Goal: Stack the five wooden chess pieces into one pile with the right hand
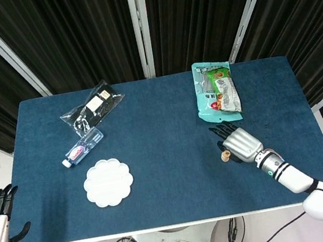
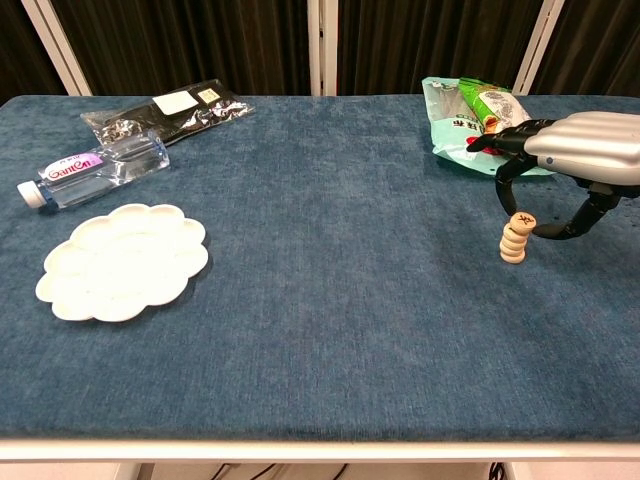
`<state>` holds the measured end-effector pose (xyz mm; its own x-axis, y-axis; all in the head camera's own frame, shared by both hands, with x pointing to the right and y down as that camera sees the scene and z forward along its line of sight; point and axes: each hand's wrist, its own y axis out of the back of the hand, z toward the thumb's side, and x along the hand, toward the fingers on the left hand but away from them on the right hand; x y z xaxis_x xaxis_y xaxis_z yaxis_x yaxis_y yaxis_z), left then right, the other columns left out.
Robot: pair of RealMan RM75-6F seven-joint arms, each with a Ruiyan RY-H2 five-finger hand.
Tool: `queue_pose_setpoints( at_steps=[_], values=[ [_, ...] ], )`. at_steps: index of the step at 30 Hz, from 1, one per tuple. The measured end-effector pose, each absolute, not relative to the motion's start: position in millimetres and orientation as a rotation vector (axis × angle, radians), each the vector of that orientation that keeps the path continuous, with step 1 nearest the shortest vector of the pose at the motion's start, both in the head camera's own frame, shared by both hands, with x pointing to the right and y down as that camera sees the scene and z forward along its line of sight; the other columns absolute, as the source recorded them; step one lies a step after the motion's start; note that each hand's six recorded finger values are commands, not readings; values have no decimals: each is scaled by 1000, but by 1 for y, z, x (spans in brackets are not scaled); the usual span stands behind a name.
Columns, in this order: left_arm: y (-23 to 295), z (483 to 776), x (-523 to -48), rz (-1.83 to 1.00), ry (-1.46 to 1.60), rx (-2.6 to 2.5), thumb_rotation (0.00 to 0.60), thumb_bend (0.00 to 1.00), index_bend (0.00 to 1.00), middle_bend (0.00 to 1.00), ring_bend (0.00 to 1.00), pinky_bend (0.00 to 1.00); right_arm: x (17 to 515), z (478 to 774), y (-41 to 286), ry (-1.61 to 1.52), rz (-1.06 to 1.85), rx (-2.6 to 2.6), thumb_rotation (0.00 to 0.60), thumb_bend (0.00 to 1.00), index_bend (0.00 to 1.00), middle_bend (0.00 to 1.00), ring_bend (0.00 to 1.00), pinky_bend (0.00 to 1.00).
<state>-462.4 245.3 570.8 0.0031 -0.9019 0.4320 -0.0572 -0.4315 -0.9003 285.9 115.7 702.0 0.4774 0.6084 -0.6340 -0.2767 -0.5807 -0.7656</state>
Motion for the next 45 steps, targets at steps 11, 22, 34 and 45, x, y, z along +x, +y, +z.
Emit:
queue_pose_setpoints(
  at_steps=[11,22,34,45],
  values=[
    [245,570,-463,-1512,1014,-1571,600,236,51,0,0,0,284,705,117,-273,1241,-1830,600,250,545,32,0,0],
    [245,570,-464,-1514,1016,-1570,600,236,51,0,0,0,284,706,117,-271,1247,-1830,600,241,385,27,0,0],
    [245,569,-463,-1507,1020,-1571,600,236,51,0,0,0,286,699,117,-281,1239,-1843,600,237,281,20,0,0],
    [245,570,-463,-1507,1017,-1575,600,235,51,0,0,0,290,702,120,-318,1289,-1943,377,645,256,0,0,0]
  ],
)
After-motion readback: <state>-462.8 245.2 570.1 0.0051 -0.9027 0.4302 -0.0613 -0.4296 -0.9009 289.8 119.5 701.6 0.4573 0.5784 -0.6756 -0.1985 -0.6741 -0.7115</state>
